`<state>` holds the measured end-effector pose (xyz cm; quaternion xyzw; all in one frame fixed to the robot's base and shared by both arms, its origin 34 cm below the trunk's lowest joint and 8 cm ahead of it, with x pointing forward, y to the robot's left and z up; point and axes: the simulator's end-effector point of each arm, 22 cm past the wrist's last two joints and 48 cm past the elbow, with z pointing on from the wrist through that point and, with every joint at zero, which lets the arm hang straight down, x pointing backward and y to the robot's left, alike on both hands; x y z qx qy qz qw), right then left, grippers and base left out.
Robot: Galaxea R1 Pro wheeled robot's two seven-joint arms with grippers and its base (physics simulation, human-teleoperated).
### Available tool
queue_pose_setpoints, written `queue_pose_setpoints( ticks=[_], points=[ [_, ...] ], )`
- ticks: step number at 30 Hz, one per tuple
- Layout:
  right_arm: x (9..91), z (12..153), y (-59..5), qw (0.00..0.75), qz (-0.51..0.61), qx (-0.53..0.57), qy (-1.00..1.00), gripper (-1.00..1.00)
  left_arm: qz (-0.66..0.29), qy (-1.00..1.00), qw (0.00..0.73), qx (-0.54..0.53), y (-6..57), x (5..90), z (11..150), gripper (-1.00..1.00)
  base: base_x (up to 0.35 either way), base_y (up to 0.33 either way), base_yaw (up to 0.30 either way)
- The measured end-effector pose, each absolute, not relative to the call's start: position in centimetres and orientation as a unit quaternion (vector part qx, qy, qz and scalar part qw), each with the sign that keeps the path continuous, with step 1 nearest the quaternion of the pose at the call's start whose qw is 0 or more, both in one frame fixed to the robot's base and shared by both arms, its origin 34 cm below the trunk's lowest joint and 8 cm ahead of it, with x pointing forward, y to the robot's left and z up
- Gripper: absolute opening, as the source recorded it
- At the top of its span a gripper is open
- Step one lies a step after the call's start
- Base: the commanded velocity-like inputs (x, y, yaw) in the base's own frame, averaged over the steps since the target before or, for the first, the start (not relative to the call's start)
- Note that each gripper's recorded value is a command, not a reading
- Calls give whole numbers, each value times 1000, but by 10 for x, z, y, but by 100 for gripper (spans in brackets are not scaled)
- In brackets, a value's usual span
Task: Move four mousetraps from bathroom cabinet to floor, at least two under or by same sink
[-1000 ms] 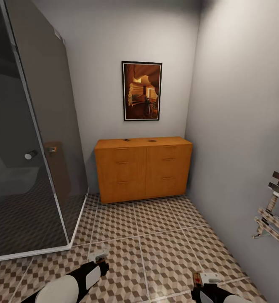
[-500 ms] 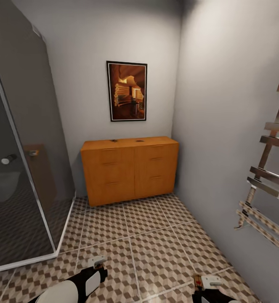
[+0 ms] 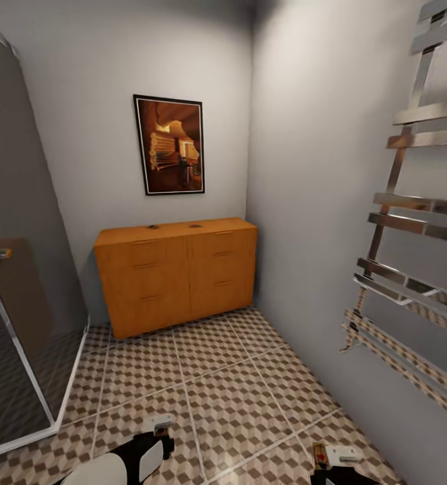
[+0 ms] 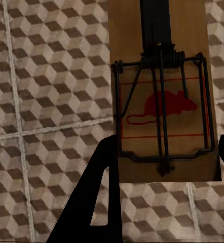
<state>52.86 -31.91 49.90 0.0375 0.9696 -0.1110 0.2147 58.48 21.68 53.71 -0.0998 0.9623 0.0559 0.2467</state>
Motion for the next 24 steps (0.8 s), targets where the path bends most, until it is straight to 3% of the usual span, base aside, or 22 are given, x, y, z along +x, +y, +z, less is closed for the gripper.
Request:
queue_pose_setpoints(
  ticks=[24],
  points=[
    [519, 495, -330, 208, -115, 49, 970, -100, 53, 969, 226, -82, 201, 566, 526, -100, 0, 0, -294]
  ],
)
